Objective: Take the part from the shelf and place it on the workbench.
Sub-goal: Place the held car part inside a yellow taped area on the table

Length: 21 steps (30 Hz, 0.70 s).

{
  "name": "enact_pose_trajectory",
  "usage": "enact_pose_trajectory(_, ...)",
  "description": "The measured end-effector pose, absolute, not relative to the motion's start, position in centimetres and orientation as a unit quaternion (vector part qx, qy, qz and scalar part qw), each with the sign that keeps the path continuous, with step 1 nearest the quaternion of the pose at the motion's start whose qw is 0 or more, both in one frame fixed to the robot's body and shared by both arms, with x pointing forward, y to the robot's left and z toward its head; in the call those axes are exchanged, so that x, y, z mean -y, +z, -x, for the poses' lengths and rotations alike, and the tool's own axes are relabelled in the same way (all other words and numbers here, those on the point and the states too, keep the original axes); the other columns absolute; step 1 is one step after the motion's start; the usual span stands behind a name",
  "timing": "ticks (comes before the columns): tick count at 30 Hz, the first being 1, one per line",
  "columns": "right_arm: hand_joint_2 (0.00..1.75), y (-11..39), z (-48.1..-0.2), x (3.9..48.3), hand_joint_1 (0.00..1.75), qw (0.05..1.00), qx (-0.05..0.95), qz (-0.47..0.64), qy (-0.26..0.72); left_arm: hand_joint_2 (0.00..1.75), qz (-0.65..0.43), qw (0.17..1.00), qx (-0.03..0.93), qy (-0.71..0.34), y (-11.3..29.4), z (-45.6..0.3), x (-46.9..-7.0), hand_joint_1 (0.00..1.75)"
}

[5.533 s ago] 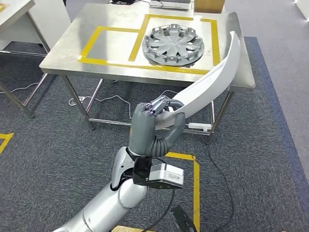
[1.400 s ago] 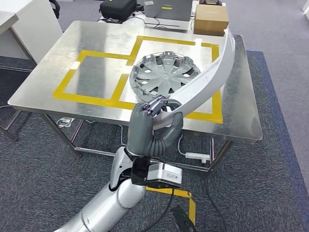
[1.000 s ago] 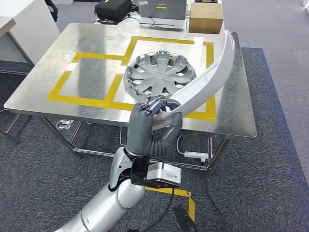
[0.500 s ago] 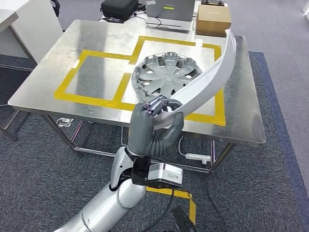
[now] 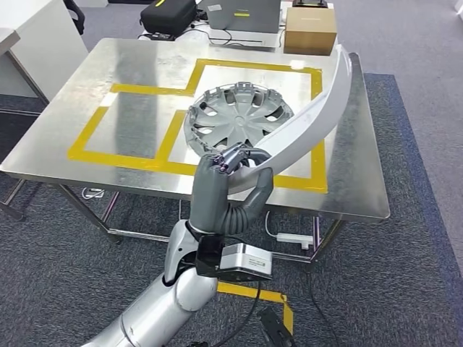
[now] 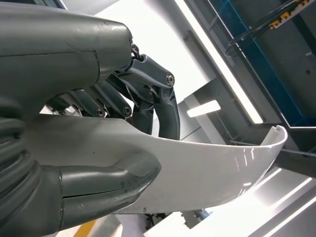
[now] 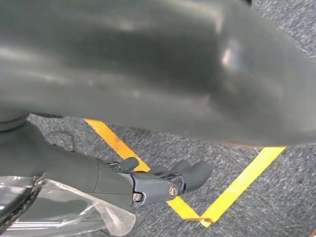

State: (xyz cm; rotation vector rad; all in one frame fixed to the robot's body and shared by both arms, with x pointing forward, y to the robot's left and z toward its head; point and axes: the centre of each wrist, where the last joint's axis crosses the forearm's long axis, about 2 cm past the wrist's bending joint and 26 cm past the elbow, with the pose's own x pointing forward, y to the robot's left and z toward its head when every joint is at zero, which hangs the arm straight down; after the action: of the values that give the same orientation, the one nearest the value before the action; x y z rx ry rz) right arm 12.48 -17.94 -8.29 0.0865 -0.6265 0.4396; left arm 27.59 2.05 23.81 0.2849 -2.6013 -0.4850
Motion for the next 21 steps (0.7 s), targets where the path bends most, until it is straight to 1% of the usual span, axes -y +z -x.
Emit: enact_pose_trajectory(21,0.0,-8.28,-12.51,17.95,0.0,0.927,0.306,-0.042,0.214,1.75,-0.103,0.237,0.95,-0.176,23.91,-27.55,-1.94,1.75)
